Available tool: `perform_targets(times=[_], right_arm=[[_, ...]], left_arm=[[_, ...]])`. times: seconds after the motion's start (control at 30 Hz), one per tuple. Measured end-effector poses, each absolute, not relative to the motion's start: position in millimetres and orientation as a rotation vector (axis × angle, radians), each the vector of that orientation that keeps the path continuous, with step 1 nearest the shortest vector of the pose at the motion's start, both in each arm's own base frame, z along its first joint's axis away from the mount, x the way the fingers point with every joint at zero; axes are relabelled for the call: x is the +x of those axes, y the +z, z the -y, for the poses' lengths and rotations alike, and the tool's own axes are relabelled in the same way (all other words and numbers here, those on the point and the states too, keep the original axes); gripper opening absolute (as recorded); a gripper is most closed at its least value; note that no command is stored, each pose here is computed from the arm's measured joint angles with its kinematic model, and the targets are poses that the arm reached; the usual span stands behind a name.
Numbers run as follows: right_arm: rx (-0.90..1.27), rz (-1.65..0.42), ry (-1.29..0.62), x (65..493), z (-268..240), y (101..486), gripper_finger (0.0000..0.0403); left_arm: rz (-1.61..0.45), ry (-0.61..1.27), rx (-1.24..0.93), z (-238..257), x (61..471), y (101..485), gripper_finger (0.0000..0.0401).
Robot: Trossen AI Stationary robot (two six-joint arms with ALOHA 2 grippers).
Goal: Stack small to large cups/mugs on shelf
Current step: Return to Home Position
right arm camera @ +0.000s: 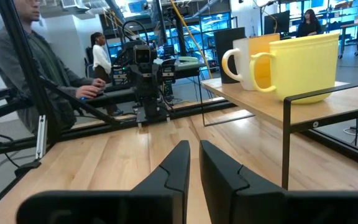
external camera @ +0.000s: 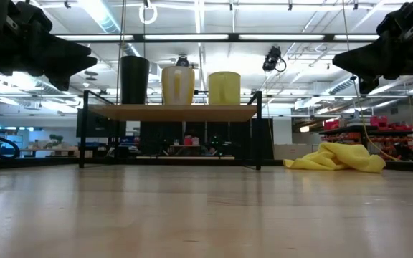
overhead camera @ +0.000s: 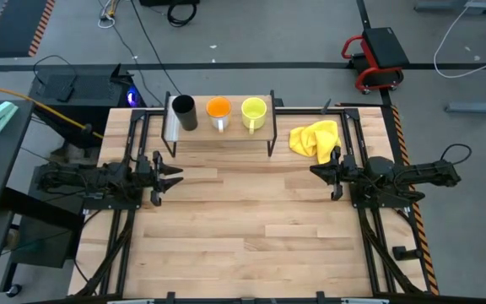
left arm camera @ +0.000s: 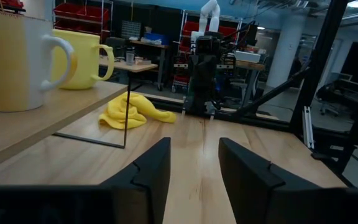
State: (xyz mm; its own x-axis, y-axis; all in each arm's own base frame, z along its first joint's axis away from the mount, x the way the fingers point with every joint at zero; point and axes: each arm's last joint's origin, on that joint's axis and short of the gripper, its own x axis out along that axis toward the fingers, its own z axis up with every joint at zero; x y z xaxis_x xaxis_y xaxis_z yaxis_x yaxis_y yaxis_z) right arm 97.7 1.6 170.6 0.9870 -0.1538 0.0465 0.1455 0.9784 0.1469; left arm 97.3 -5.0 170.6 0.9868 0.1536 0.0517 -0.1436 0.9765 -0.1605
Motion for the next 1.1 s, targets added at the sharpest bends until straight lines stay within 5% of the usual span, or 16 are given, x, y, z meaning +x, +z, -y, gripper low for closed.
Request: perform_targets(times=[1.1], right_arm=[[0.144, 0.058, -0.151, 97.6, -1.6, 170.6, 0.0043]], left_arm=[[0.064, 0.150, -0.157, 5.0, 97.3, 170.6, 0.0149]])
